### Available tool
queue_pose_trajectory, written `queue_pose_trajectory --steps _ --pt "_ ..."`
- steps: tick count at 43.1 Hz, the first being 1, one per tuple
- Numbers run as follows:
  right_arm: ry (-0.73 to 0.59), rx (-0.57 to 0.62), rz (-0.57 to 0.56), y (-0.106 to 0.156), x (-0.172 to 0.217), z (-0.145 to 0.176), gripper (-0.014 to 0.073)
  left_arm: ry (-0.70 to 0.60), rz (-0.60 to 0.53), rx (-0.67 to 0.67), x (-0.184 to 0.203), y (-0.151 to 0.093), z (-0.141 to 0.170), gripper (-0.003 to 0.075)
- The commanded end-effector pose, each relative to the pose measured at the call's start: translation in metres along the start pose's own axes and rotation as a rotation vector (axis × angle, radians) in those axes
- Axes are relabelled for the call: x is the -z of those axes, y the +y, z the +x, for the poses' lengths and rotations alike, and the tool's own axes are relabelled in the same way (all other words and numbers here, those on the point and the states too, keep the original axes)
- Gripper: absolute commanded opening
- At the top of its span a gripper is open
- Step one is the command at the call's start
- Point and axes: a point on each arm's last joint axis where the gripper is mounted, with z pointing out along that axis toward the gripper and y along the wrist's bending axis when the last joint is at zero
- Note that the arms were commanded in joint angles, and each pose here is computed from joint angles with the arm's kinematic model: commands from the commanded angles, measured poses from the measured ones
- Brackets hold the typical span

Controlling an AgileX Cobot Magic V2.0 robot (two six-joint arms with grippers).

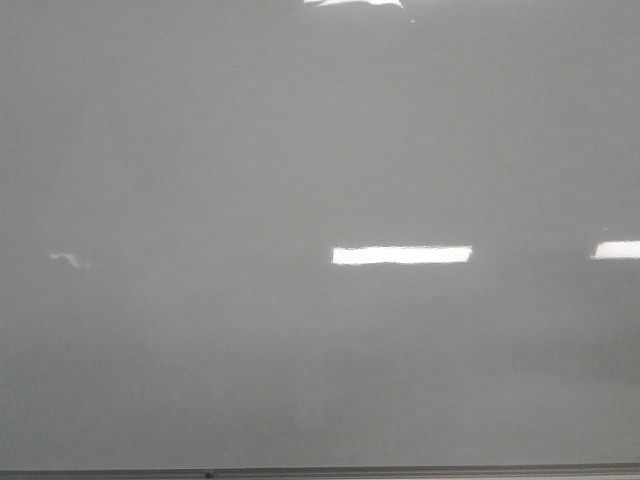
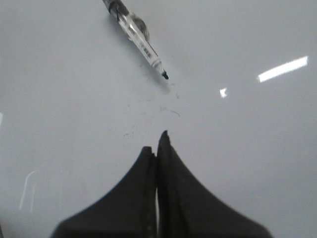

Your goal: Write number 5 on whiteboard

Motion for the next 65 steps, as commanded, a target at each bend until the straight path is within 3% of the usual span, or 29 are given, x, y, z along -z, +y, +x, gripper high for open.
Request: queue_pose_trajectory --steps 1,4,10,23,32,35,37,42,46,48,55,65 --pt "-0.140 0.004 0.003 0.000 0.003 -0.015 -0.0062 -0.160 -0.031 0.120 0.002 0.003 -0.013 -0.0020" --pt "-0.178 0.004 0.003 0.000 0.005 -0.021 -0.0062 -0.240 -0.054 0.160 0.003 0.006 -0.020 -0.0020" --pt "-0.212 0.005 0.003 0.000 0.016 -0.047 -0.0062 -0.339 -0.065 0.445 0.010 0.018 -0.041 -0.0020" --pt "-0.137 0.004 0.003 0.001 0.033 -0.135 -0.0062 -0.133 0.016 0.317 0.004 0.038 -0.104 -0.0020" --pt "-0.093 0.004 0.004 0.001 0.016 -0.154 -0.0054 -0.060 0.032 0.318 -0.016 0.040 -0.112 -0.0013" --pt "-0.091 0.004 0.004 0.001 0.016 -0.153 0.0006 -0.062 0.031 0.318 -0.016 0.040 -0.112 0.0056" --pt "-0.092 0.004 0.004 0.001 0.016 -0.153 0.0090 -0.062 0.031 0.318 -0.016 0.040 -0.112 0.0141" --pt "-0.087 0.004 0.004 0.001 0.016 -0.153 0.0414 -0.064 0.032 0.328 -0.016 0.040 -0.111 0.0469" --pt "-0.088 0.004 0.004 0.001 0.016 -0.153 0.0617 -0.062 0.033 0.330 -0.016 0.040 -0.111 0.0643" --pt "-0.088 0.004 0.004 0.001 0.016 -0.153 0.0666 -0.062 0.033 0.330 -0.016 0.040 -0.111 0.0671" --pt "-0.088 0.004 0.004 0.001 0.016 -0.153 0.0640 -0.043 0.051 0.394 -0.020 0.038 -0.110 0.0673" --pt "-0.102 0.004 0.003 0.001 0.016 -0.154 0.0640 0.174 0.103 0.565 -0.081 0.035 -0.113 0.0673"
